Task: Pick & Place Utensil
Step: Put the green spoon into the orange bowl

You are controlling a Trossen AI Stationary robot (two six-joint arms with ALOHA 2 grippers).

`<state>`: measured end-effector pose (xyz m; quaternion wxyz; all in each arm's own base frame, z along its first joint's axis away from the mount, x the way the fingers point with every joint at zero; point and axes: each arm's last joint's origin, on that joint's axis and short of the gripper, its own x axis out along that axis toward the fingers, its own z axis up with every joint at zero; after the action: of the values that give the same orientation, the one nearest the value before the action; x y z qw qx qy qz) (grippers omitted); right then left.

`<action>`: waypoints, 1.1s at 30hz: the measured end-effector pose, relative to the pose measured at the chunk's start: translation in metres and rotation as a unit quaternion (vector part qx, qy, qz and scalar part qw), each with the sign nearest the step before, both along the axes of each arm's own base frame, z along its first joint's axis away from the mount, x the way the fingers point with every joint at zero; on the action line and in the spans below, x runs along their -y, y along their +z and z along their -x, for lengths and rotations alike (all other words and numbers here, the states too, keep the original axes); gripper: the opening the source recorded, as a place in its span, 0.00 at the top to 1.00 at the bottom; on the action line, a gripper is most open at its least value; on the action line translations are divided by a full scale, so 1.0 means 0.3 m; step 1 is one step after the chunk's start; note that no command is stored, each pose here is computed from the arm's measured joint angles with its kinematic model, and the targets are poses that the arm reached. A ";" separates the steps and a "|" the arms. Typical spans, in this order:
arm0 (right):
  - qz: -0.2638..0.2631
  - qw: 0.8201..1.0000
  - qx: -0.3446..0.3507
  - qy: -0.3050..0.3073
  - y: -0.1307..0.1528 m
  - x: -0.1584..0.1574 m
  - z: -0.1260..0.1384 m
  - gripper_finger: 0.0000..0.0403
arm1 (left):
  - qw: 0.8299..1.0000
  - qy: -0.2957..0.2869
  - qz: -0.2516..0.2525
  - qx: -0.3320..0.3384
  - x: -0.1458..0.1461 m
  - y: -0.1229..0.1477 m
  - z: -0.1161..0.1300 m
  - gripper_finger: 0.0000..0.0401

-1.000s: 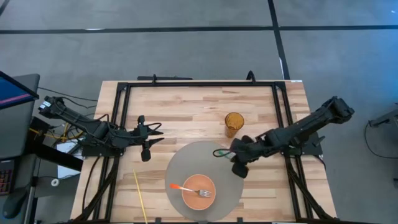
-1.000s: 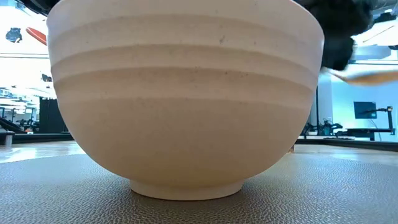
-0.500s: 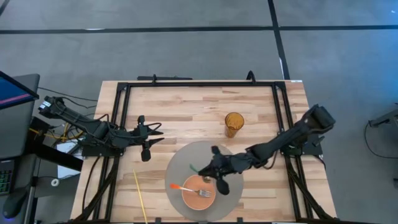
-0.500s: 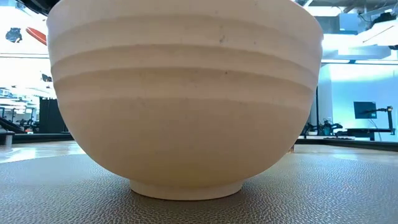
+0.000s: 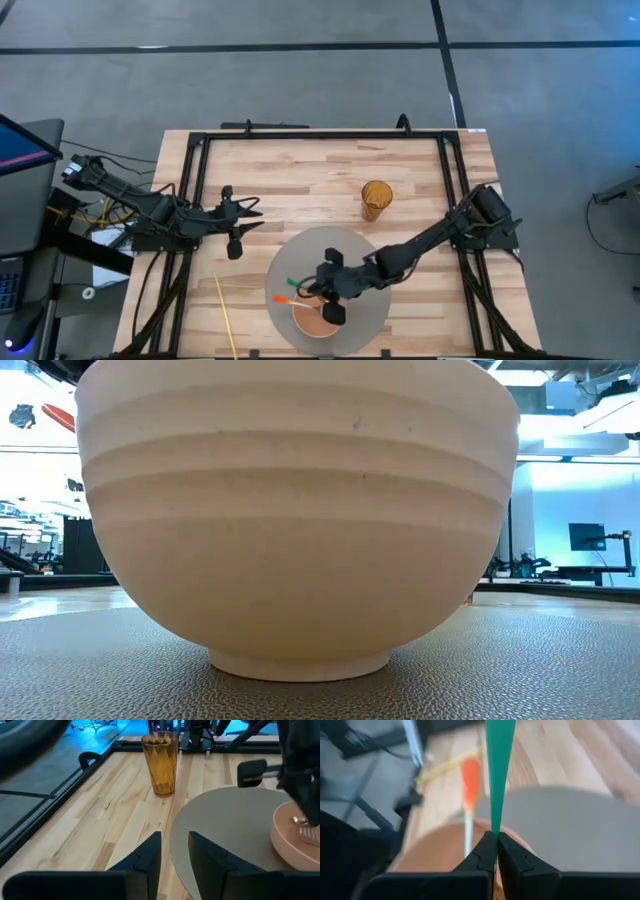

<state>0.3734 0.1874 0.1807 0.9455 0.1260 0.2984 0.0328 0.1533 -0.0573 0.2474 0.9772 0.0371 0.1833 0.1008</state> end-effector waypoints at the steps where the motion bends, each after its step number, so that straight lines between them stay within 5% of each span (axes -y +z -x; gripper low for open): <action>1: 0.002 1.000 -0.013 -0.004 -0.001 0.000 -0.001 1.00 | 1.000 0.000 0.000 0.000 0.000 0.000 0.000 0.75; 33: -0.014 0.999 -0.053 -0.002 -0.033 0.013 -0.001 0.97 | 1.000 0.000 0.000 0.000 0.000 0.000 0.000 0.75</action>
<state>0.3736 0.1835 0.1709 0.9266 0.1416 0.3472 0.0285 0.1533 -0.0574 0.2475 0.9772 0.0374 0.1832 0.1007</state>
